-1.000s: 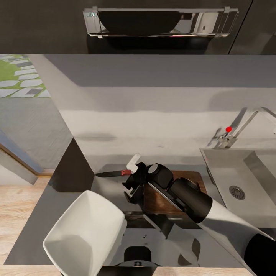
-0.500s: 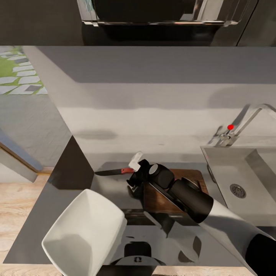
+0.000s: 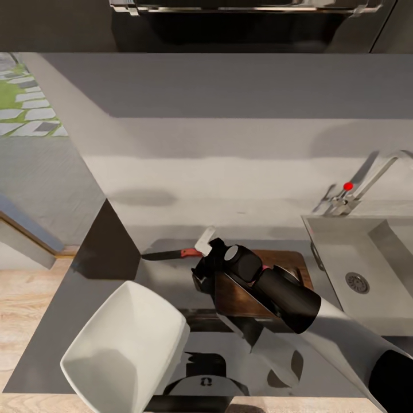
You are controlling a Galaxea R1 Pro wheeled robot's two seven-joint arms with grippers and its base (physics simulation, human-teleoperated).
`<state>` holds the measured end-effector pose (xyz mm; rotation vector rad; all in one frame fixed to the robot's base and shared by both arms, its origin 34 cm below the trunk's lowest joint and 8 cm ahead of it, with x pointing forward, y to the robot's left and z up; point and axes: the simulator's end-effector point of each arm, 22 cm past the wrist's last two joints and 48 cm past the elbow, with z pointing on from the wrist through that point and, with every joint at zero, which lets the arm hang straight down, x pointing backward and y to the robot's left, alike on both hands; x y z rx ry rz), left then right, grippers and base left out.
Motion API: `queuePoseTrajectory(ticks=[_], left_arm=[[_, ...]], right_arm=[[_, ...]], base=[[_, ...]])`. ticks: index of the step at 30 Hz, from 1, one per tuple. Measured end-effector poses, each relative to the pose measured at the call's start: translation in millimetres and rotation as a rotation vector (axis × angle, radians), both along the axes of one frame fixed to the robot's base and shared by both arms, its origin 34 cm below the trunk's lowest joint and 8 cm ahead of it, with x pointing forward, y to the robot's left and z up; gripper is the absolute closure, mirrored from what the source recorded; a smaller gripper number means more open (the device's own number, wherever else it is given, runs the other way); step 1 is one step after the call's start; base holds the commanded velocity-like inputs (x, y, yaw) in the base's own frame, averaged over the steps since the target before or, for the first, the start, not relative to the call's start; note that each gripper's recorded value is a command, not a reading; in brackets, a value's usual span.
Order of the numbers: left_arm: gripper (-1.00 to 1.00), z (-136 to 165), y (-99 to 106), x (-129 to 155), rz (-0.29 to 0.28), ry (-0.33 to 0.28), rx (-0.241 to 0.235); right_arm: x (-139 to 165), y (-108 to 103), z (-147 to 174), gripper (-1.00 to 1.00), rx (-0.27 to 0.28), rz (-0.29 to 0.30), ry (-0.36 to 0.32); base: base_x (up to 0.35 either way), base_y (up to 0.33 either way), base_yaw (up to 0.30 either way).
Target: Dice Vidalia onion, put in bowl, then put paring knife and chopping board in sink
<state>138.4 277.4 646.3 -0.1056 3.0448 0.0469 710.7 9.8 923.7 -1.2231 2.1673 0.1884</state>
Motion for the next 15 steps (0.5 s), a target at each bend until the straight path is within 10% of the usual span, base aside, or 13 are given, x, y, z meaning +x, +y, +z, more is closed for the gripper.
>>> queuePoseTrajectory(ticks=[15], left_arm=[[-1.0, -0.1, 0.0, -2.7, -0.001, 0.007, 0.0]], right_arm=[[1.7, 5.7, 1.6, -1.0, 0.024, 0.012, -0.017]], base=[[0.06, 0.0, 0.0]])
